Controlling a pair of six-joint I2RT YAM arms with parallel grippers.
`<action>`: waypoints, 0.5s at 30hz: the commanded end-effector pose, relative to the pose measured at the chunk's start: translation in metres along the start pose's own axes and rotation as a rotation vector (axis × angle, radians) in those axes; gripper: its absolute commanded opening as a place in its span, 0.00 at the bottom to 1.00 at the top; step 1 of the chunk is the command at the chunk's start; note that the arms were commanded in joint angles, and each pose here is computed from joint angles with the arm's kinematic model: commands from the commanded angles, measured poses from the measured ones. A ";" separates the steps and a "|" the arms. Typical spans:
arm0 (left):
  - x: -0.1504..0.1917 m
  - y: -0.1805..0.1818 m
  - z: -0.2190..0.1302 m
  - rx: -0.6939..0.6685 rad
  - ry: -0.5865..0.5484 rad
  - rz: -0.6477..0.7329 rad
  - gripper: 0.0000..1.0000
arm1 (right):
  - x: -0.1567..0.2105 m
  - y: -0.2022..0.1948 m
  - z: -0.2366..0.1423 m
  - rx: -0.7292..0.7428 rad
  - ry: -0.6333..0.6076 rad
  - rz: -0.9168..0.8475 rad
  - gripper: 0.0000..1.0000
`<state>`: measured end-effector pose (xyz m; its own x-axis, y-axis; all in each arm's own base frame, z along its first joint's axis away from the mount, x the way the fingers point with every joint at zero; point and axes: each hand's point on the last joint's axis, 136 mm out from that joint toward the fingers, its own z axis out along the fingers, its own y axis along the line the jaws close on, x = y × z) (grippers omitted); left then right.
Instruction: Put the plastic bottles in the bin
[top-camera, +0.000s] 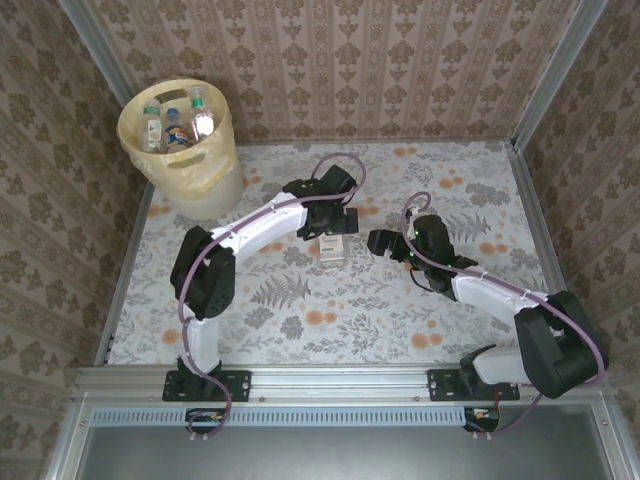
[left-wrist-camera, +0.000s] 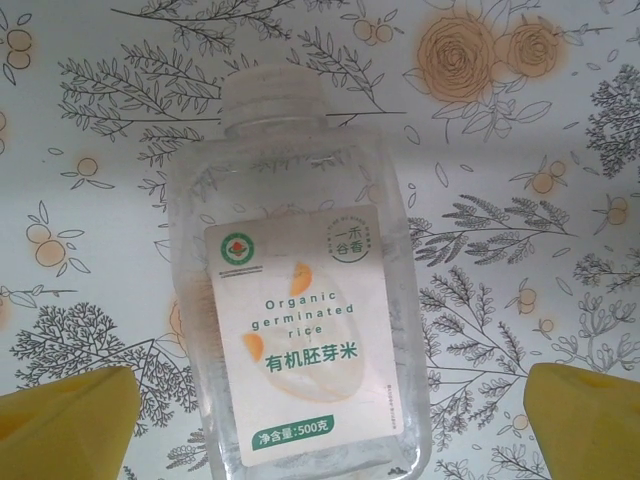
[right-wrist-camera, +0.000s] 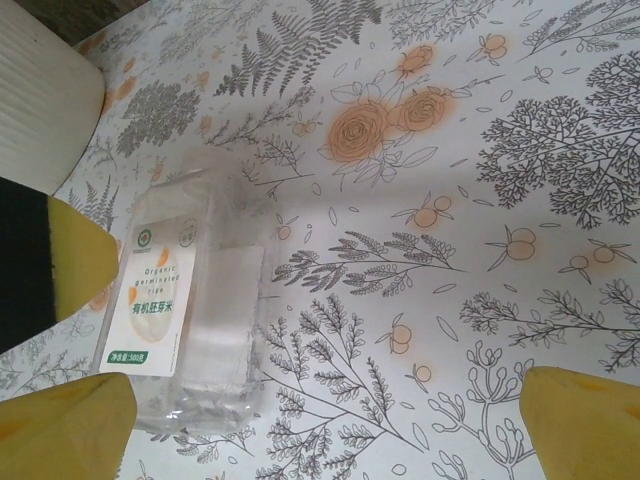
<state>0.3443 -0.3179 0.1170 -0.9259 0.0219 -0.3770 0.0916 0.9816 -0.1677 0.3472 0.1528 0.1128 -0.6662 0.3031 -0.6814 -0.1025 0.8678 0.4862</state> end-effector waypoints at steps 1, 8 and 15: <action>0.014 0.010 0.013 -0.078 0.067 0.028 1.00 | -0.005 -0.004 -0.006 0.016 -0.035 0.000 1.00; 0.025 -0.002 0.040 -0.046 0.153 0.050 1.00 | -0.004 -0.007 -0.007 0.026 -0.032 0.006 1.00; 0.034 0.017 0.067 -0.092 0.225 0.002 1.00 | -0.002 -0.009 -0.008 0.031 -0.027 0.005 1.00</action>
<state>0.3385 -0.3205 0.0407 -0.9784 0.0670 -0.1956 0.0842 0.9932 -0.0808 0.3459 0.1479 0.1125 -0.6585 0.3096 -0.6859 -0.0903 0.8724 0.4804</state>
